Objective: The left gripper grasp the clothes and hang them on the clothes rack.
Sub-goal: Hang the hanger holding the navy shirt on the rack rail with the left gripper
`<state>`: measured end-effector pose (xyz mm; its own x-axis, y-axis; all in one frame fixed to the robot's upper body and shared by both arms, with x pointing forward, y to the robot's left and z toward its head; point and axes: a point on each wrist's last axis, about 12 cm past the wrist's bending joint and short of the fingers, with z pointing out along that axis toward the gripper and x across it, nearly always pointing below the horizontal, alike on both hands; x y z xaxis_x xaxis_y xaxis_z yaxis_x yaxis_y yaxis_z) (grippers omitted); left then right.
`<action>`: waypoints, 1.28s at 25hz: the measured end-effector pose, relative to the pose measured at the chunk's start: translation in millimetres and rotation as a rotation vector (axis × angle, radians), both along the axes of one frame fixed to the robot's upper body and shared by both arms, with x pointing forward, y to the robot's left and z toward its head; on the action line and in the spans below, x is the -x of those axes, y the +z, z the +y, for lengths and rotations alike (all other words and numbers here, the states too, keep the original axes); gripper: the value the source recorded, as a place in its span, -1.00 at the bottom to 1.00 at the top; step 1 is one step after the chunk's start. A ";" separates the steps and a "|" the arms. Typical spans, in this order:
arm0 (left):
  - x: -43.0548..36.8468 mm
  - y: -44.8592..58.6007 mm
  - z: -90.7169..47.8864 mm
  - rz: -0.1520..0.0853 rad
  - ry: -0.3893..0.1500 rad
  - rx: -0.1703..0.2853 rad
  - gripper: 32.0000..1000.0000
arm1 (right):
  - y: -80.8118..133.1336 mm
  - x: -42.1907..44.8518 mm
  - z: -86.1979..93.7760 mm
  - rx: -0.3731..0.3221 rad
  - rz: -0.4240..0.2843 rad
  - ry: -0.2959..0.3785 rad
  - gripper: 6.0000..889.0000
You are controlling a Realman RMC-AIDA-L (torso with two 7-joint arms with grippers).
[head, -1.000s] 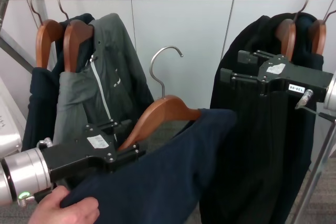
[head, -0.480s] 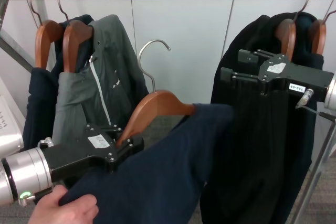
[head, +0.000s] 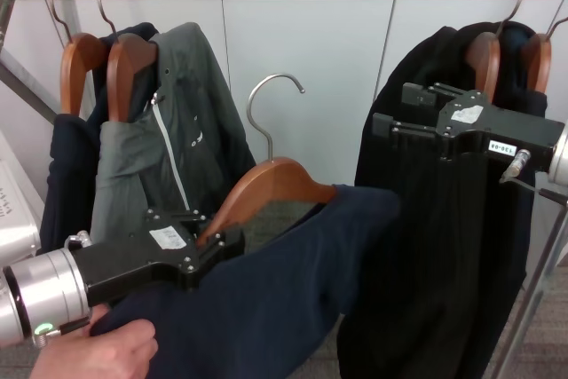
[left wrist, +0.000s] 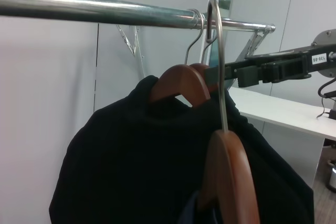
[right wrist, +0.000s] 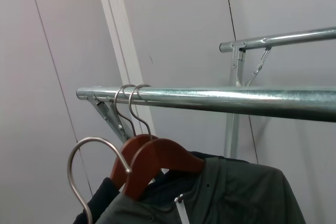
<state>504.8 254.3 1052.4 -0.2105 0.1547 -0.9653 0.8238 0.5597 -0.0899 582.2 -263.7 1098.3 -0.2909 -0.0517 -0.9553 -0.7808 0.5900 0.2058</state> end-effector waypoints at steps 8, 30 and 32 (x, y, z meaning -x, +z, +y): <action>-2.3 5.5 -0.4 -0.015 0.019 0.041 -0.72 | 0.0 0.0 0.0 0.000 0.000 0.000 0.84; -39.4 26.7 -18.4 -0.031 0.304 0.152 -0.72 | -0.8 -0.2 -1.1 0.003 0.002 -0.009 0.84; -44.4 30.8 -29.5 -0.032 0.332 0.123 -0.70 | -0.8 -0.2 -1.1 0.003 0.002 -0.009 0.84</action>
